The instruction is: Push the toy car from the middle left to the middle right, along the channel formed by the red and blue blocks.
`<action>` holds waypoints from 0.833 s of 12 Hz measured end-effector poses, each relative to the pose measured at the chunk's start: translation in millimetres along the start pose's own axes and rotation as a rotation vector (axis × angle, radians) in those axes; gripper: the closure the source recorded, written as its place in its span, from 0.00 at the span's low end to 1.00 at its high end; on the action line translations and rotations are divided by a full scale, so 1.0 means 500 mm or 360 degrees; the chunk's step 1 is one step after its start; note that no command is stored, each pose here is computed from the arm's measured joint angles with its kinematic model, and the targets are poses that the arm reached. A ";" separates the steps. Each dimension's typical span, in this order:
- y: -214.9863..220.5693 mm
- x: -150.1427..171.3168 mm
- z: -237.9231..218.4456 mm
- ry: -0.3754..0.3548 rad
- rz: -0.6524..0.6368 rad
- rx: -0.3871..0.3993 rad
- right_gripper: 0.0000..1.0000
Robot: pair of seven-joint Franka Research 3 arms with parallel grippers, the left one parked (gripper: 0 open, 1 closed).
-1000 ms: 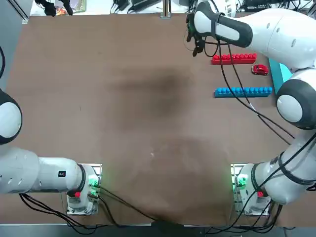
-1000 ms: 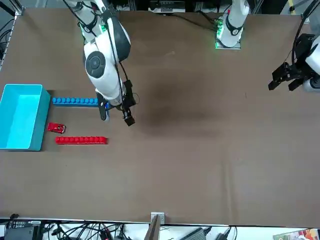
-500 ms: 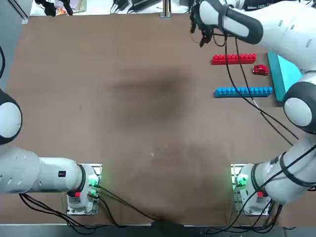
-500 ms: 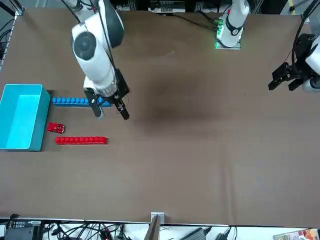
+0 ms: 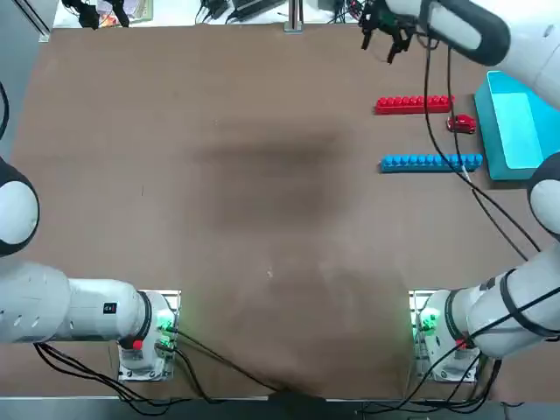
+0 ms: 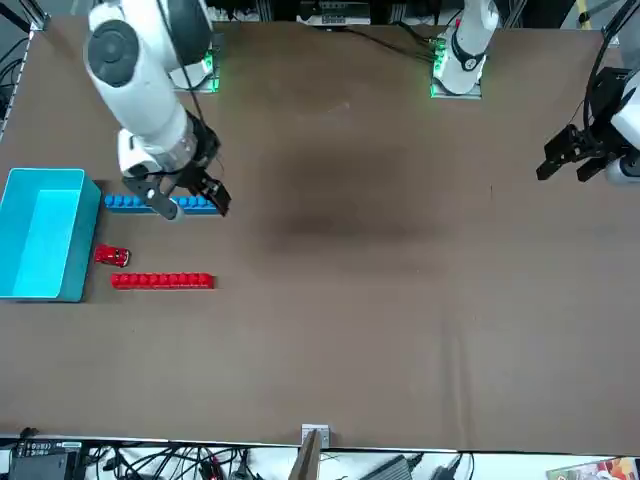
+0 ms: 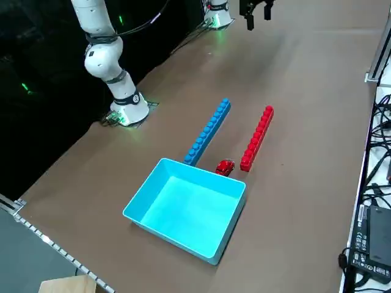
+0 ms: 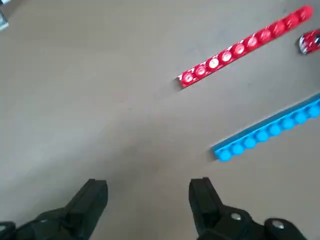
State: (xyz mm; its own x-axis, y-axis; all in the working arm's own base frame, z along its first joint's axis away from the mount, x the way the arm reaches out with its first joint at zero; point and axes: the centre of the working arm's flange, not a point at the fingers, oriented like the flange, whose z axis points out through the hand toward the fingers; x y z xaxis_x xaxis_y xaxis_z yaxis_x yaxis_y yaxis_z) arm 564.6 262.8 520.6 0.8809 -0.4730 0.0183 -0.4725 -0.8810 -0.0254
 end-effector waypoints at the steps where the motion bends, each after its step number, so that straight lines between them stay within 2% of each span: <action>1: 0.022 0.012 -0.013 -0.0009 -0.0082 -0.0013 0.00; 9: 0.209 0.120 -0.108 -0.0045 -0.0640 -0.0040 0.00; 10: 0.254 0.144 -0.127 -0.0041 -0.0729 -0.0035 0.00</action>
State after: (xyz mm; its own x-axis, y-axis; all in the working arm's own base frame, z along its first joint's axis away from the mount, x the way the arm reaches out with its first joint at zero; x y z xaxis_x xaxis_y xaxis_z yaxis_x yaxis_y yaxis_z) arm 566.2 116.1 582.4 0.9994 -0.0345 -0.0025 -0.0345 -0.9994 0.0007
